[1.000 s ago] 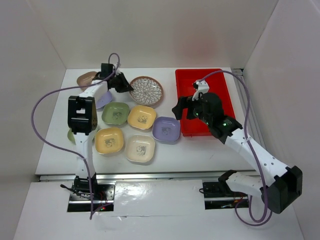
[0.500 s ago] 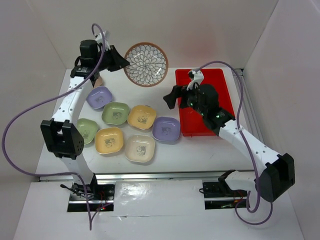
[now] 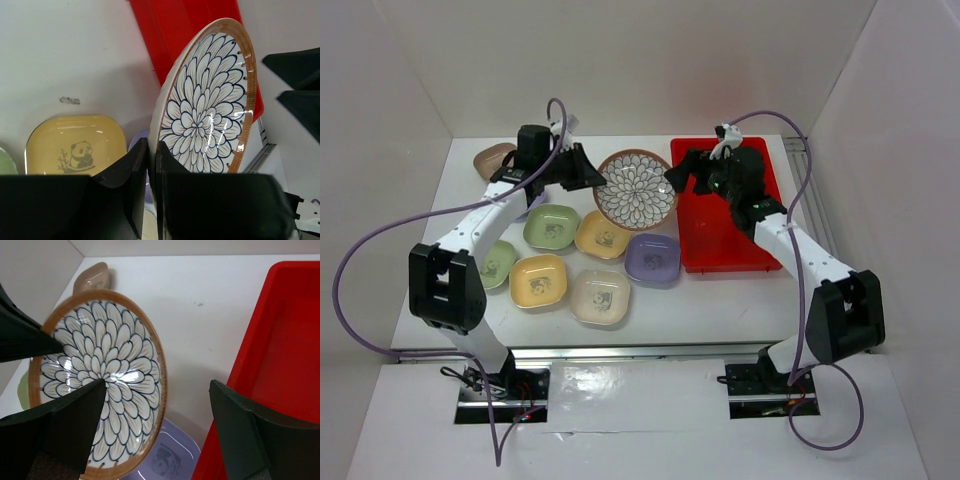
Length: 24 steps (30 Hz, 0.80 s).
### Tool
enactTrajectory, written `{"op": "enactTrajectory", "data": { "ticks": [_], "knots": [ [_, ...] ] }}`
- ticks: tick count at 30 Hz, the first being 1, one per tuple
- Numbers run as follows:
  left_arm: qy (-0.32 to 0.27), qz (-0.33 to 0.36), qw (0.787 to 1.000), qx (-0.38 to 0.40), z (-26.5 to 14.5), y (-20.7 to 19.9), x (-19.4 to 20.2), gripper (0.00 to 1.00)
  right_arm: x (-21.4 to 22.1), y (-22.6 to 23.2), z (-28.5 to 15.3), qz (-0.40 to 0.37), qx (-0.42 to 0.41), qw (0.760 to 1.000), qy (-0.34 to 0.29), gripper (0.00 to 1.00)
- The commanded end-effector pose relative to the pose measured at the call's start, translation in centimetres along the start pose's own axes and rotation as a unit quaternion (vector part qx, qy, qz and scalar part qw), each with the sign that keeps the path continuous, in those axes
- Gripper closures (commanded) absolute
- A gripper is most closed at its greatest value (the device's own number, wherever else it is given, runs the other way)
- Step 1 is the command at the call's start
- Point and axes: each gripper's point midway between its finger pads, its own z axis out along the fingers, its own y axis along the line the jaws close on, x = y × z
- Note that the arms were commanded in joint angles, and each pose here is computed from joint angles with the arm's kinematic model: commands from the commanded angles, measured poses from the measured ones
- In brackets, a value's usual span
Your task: Place the plates into the plastic bin on the countertop
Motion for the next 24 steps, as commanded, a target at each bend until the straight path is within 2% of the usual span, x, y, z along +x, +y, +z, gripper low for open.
{"op": "enactTrajectory", "data": {
  "ticks": [1, 4, 7, 11, 12, 13, 14, 15, 16, 17, 18, 20, 24],
  "knots": [
    [-0.128, 0.077, 0.980, 0.130, -5.0, -9.8, -7.1, 1.00, -1.1, 0.9, 0.1, 0.001, -0.036, 0.999, -0.024, 0.10],
    [-0.125, 0.076, 0.978, 0.148, -5.1, -10.8, -7.0, 1.00, 0.4, 0.6, 0.4, 0.009, -0.052, 0.999, -0.007, 0.11],
    [-0.123, 0.074, 0.977, 0.160, -4.8, -11.4, -6.8, 1.00, 0.9, 1.0, 0.4, 0.023, -0.074, 0.997, 0.002, 0.20],
    [-0.118, 0.070, 0.975, 0.173, -4.3, -11.8, -6.4, 1.00, 1.7, 1.7, 0.5, 0.052, -0.121, 0.991, 0.019, 0.72],
    [-0.115, 0.071, 0.975, 0.176, -4.2, -12.1, -6.2, 1.00, 2.0, 1.4, 0.6, 0.057, -0.129, 0.990, 0.021, 0.82],
    [-0.111, 0.072, 0.976, 0.173, -3.9, -11.9, -6.1, 1.00, 2.1, 1.7, 0.5, 0.062, -0.137, 0.988, 0.026, 0.99],
    [-0.104, 0.070, 0.977, 0.175, -3.4, -12.2, -5.8, 1.00, 2.4, 1.5, 0.6, 0.064, -0.136, 0.988, 0.029, 1.00],
    [-0.109, 0.073, 0.977, 0.167, -3.5, -12.1, -6.1, 0.83, 2.5, 1.2, 0.7, 0.067, -0.127, 0.989, 0.030, 1.00],
    [-0.102, 0.075, 0.978, 0.166, -3.3, -12.2, -5.6, 0.53, 2.5, 0.9, 0.8, 0.071, -0.116, 0.990, 0.033, 1.00],
    [-0.106, 0.074, 0.979, 0.160, -3.5, -12.2, -5.8, 0.10, 2.6, 0.1, 1.0, 0.075, -0.093, 0.992, 0.030, 1.00],
    [-0.117, 0.083, 0.978, 0.153, -3.8, -12.1, -6.2, 0.00, 1.7, -0.4, 0.8, 0.075, -0.082, 0.994, 0.021, 1.00],
    [-0.107, 0.084, 0.980, 0.145, -4.1, -12.1, -5.2, 0.00, 1.0, -1.7, 0.4, 0.078, -0.063, 0.995, 0.011, 1.00],
    [-0.124, 0.074, 0.984, 0.100, -6.7, -11.8, -5.2, 0.00, -1.8, -6.0, -1.2, 0.117, 0.012, 0.992, -0.035, 1.00]
  ]
}}
